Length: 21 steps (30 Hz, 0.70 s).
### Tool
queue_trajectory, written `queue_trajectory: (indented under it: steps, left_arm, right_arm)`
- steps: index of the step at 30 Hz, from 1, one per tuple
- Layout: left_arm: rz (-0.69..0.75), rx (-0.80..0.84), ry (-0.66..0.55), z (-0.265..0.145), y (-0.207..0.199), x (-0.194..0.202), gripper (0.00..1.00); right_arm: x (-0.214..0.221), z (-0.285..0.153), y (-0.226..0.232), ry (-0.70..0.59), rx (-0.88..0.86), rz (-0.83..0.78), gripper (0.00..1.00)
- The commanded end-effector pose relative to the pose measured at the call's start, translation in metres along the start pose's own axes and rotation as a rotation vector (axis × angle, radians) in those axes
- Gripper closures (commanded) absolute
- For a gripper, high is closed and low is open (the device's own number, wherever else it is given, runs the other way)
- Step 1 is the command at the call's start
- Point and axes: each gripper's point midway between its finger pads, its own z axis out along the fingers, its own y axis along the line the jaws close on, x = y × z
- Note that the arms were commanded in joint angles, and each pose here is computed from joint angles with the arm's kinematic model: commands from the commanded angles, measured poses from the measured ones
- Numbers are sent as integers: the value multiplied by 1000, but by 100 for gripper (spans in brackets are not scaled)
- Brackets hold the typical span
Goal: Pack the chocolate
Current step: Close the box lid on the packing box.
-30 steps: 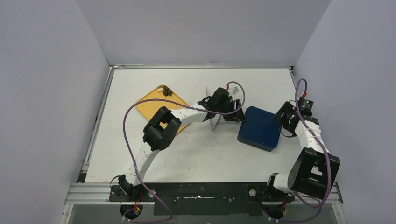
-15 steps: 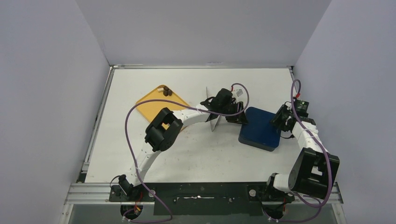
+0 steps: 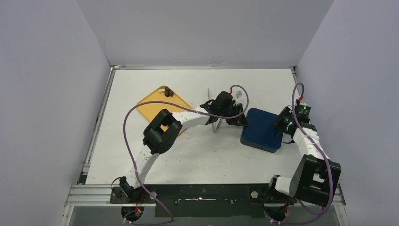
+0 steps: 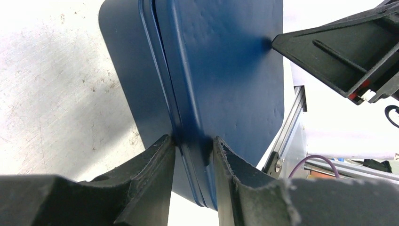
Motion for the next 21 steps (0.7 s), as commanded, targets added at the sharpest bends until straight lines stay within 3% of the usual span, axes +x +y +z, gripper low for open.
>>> queue_trajectory:
  steps: [1,7,10,16,21]
  left_arm:
    - [-47,-201,60,-3,64,23,76]
    - [-45,-222,90,-1,72,29,76]
    - [-41,-198,94,-3,62,24,75]
    - [-7,-127,58,-10,24,-9,57]
    - [20,-60,31,-12,-1,-27,48]
  right_arm:
    - [10,-5,-7,42,52,9,67]
    - [-1,-9,6,30,8,5,65]
    - [-22,-22,10,-6,31,-1,59]
    - [-53,-36,-1,-67,93,-8,37]
    - [-49,-29,-22,-44,103,27,34]
